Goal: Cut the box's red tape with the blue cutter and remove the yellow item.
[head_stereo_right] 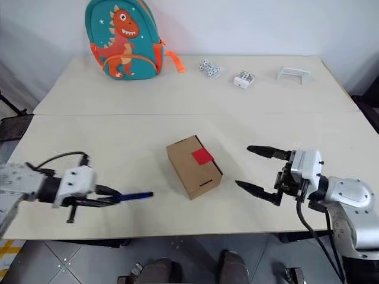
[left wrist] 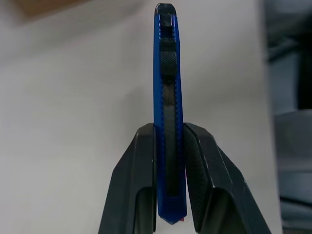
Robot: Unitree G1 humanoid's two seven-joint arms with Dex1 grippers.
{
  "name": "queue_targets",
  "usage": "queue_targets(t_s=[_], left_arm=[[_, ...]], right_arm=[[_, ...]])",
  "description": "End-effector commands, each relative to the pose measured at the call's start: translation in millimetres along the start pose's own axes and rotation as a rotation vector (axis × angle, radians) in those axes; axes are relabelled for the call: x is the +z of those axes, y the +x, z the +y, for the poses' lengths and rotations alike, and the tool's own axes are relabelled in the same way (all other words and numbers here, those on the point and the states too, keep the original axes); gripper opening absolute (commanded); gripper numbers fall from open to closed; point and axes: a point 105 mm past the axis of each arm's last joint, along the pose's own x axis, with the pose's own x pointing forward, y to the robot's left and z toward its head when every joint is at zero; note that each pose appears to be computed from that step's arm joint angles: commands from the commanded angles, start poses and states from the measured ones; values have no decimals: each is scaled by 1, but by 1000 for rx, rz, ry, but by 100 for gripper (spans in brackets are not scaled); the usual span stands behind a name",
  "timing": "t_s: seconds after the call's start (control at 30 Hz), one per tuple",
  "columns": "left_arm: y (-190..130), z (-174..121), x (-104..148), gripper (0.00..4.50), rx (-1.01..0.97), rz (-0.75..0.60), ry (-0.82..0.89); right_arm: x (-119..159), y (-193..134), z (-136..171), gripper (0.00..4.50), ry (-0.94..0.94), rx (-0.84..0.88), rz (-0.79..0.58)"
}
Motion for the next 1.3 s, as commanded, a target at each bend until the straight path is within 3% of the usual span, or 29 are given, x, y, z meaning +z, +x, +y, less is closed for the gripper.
queue_targets(t_s=[0.03,0.1,0.2,0.3,0.47,0.6,1.07,1.3], left_arm=[[43,-5,20,46,-81,1,71],[63,-4,34,46,-94,-22,63],[80,-2,47,46,-93,-18,64],[103,10,66,46,-18,-50,25],[114,-4,76,46,-49,-51,-43],[121,6,76,46,12,18,2],[126,-2,83,46,-22,58,-47],[127,-8,80,46,-67,73,-95]], right_arm=[[9,-10,16,450,11,2,61],[5,-19,25,450,37,3,124],[-2,-27,31,392,37,-4,205],[-12,-29,51,296,42,46,298],[-8,-14,72,126,50,123,314],[-12,4,78,5,37,192,367],[-49,36,65,5,68,290,544],[-60,48,67,5,65,323,544]])
